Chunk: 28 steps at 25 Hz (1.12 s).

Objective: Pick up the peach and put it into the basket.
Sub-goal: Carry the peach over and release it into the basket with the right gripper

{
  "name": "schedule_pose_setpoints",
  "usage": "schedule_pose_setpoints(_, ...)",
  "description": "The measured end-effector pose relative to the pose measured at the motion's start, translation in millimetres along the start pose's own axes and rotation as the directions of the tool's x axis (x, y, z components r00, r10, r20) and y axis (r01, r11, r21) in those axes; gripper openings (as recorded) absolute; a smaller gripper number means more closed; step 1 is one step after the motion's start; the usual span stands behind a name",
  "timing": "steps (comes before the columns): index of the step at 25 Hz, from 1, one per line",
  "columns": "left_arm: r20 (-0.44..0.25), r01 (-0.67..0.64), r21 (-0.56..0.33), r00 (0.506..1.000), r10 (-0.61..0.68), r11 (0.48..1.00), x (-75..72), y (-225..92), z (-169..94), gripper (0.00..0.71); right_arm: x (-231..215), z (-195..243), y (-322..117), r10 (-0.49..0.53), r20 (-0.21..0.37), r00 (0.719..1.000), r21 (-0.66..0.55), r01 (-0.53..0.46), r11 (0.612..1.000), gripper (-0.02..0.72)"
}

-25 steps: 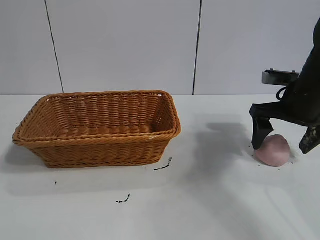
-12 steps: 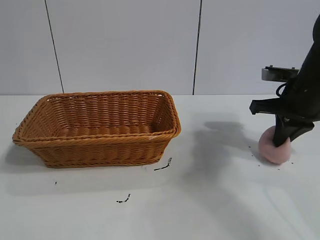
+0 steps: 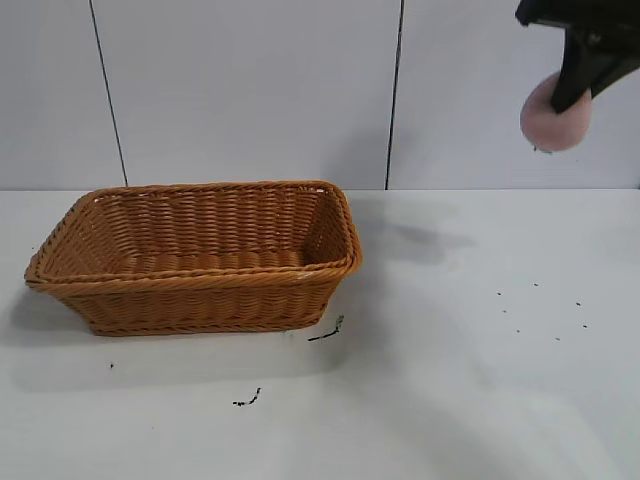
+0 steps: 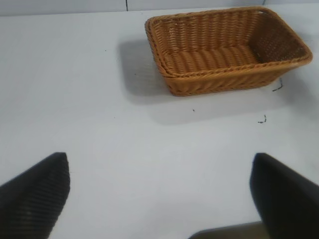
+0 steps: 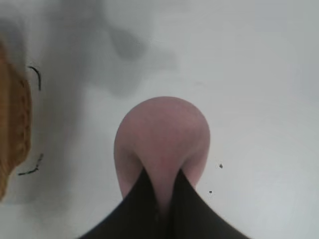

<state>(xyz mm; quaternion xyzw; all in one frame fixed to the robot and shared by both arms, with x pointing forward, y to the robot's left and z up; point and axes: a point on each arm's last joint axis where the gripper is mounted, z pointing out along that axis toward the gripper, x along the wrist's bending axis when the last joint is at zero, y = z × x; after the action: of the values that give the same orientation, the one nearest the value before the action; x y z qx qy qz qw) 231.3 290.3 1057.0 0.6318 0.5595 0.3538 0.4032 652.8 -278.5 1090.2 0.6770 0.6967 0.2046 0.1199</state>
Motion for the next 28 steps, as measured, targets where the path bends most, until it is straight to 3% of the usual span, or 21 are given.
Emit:
schedule_pose_setpoints(8,0.000,0.000,0.000,1.000,0.000,1.000,0.0,0.0,0.0,0.694,77.5,-20.8,7.3,-0.168,-0.086,0.982,-0.072,0.162,0.984,-0.017)
schedule_pose_setpoints(16,0.000,0.000,0.000,1.000,0.000,1.000,0.0,0.0,0.0,0.694,188.4,-11.1,-28.5,-0.387,-0.217,0.896,-0.065,0.382,0.922,-0.017)
schedule_pose_setpoints(22,0.000,0.000,0.000,1.000,0.000,1.000,0.0,0.0,0.0,0.694,242.0,41.7,-50.3,-0.460,-0.261,0.849,-0.066,0.459,0.886,-0.017)
schedule_pose_setpoints(28,0.000,0.000,0.000,1.000,0.000,1.000,0.0,0.0,0.0,0.694,253.4,124.1,-58.5,-0.445,-0.253,0.859,-0.069,0.442,0.894,-0.017)
